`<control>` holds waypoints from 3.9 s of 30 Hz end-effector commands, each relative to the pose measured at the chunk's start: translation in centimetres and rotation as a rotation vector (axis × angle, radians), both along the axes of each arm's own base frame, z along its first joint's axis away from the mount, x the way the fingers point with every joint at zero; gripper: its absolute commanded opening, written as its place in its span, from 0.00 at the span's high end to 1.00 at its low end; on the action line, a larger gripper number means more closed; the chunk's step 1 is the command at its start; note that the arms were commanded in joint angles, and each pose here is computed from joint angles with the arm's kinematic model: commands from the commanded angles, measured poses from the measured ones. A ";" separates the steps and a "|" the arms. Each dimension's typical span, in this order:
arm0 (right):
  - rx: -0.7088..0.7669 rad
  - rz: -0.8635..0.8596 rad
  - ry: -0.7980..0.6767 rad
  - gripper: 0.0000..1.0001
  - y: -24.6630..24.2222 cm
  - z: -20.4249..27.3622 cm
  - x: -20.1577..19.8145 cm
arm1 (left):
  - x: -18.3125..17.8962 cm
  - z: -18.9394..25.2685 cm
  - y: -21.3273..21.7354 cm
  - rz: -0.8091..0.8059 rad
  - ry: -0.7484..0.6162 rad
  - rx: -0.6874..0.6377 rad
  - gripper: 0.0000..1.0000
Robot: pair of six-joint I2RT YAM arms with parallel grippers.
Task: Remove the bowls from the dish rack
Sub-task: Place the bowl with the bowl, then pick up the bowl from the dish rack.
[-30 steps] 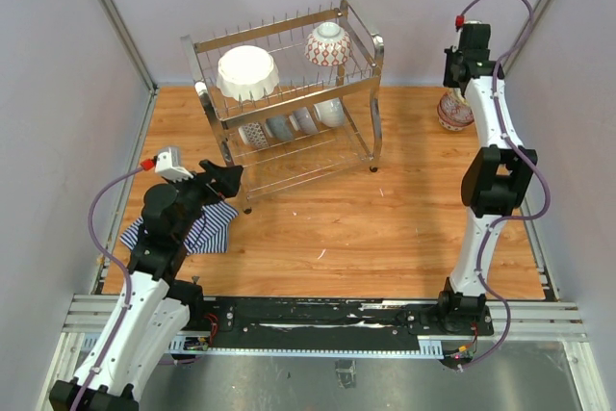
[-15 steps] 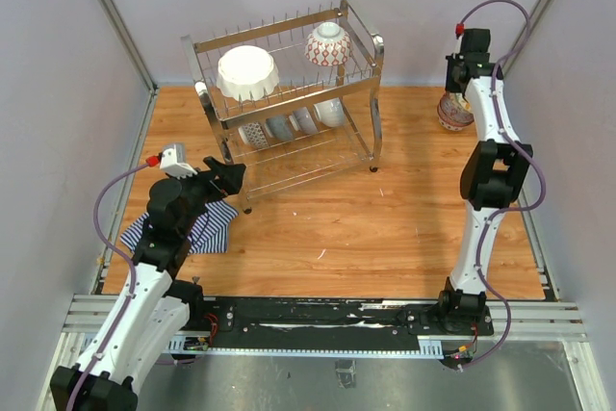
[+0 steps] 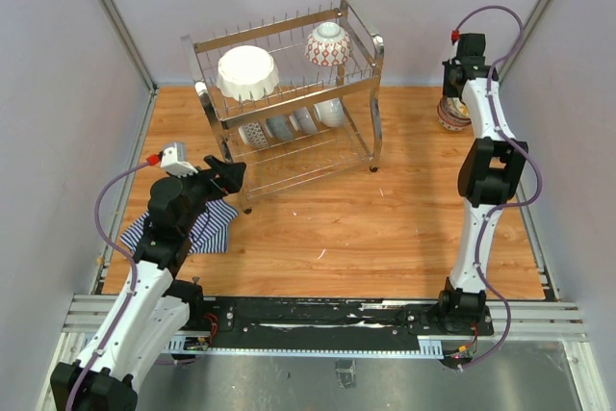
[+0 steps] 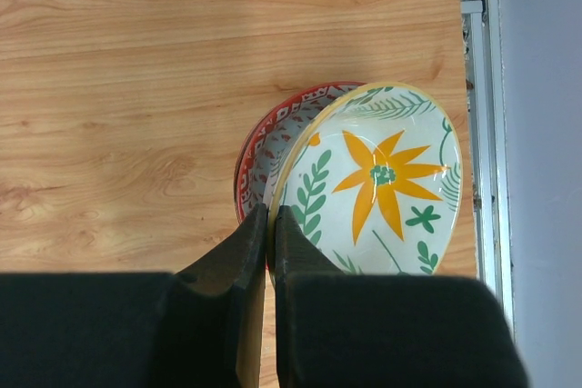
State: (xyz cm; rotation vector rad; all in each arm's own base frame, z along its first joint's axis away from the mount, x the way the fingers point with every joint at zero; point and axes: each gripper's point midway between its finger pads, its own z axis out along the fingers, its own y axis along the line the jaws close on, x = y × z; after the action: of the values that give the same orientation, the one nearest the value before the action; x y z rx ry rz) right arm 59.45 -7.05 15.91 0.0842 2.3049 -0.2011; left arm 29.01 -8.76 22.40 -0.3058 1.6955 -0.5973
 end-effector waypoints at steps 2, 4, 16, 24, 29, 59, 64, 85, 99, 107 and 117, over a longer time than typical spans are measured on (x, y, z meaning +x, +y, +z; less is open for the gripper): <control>-0.018 0.004 -0.044 0.99 -0.5 1.4 1.1 | 0.2 0.3 -0.1 0.000 -0.024 -0.001 0.01; -0.019 0.006 -0.037 0.99 -0.3 1.0 1.1 | 0.2 0.2 -0.1 0.002 -0.024 -0.002 0.01; -0.013 0.017 -0.021 0.86 0.7 0.2 1.4 | 0.2 0.3 -0.1 0.002 -0.027 -0.005 0.01; -0.005 0.025 -0.047 0.61 1.3 1.9 1.1 | 0.1 0.4 -0.1 0.002 -0.031 -0.006 0.01; -0.004 0.023 -0.116 0.57 1.9 5.8 -0.2 | 0.0 0.9 0.0 0.004 -0.041 -0.016 0.01; 0.283 0.352 -0.424 0.45 17.9 13.4 -19.9 | 0.3 2.3 0.1 0.022 -0.031 -0.031 0.01; 0.282 0.351 -0.421 0.44 18.0 13.3 -19.6 | 0.5 2.1 0.0 0.021 -0.025 -0.029 0.01; 0.367 0.293 -0.265 0.39 15.5 8.0 -14.1 | 2.2 1.2 0.3 0.052 0.002 -0.013 0.01; 0.484 0.446 -0.190 0.37 18.5 5.1 -10.8 | 4.3 1.3 0.1 0.068 0.008 0.001 0.01; 0.666 0.603 -0.259 0.42 19.1 8.1 -7.7 | 3.9 2.4 0.0 0.054 -0.009 -0.004 0.01; 0.873 0.784 -0.221 0.45 20.9 8.4 -4.4 | 3.5 3.0 -0.2 0.037 -0.019 0.000 0.01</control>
State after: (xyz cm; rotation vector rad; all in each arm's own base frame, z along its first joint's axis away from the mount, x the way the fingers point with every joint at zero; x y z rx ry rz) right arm 55.07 12.35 23.48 -0.2638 1.9254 0.9654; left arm 32.58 -8.59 23.68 -0.3626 1.7045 -0.5558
